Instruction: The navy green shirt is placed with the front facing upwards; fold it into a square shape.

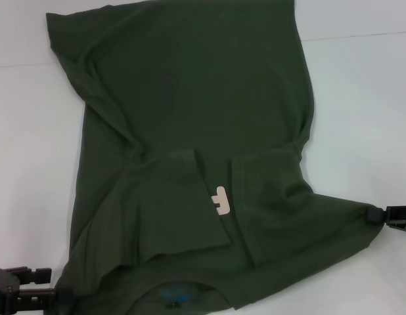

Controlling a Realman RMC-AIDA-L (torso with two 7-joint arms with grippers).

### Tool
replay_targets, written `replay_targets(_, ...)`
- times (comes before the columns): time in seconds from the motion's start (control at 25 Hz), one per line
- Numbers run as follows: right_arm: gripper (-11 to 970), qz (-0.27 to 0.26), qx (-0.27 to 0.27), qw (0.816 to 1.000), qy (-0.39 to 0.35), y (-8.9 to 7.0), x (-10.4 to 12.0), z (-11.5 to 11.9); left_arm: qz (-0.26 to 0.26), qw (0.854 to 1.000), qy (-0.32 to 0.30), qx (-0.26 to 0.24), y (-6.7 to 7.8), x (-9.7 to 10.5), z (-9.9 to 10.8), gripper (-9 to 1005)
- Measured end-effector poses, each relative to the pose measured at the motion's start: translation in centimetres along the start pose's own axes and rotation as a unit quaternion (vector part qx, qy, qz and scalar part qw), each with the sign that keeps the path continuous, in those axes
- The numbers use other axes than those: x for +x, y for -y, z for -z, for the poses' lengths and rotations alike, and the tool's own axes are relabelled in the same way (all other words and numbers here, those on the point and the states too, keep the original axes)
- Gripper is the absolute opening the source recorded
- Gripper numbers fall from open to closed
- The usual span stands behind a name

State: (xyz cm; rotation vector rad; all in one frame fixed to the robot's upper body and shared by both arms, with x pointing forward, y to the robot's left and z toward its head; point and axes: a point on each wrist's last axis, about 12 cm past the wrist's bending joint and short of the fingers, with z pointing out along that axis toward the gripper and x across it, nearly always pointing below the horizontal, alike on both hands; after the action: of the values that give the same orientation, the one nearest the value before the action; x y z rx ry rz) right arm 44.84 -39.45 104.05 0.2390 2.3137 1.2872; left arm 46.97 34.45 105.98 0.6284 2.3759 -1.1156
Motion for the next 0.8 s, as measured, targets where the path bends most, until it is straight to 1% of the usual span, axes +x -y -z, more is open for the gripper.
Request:
replay_targets(0.52,11,-0.001,0.001,1.0,0.003,-0.03,-0.25,-0.08,0.006,1.0,-0.025,-0.001,-0.05,0.21,-0.18,904)
replay_targets(0.8,11,0.0,0.002,1.0,0.003,-0.04,-0.34,-0.15,0.006,0.999,-0.037,0.012,0.04,-0.08,-0.98,903)
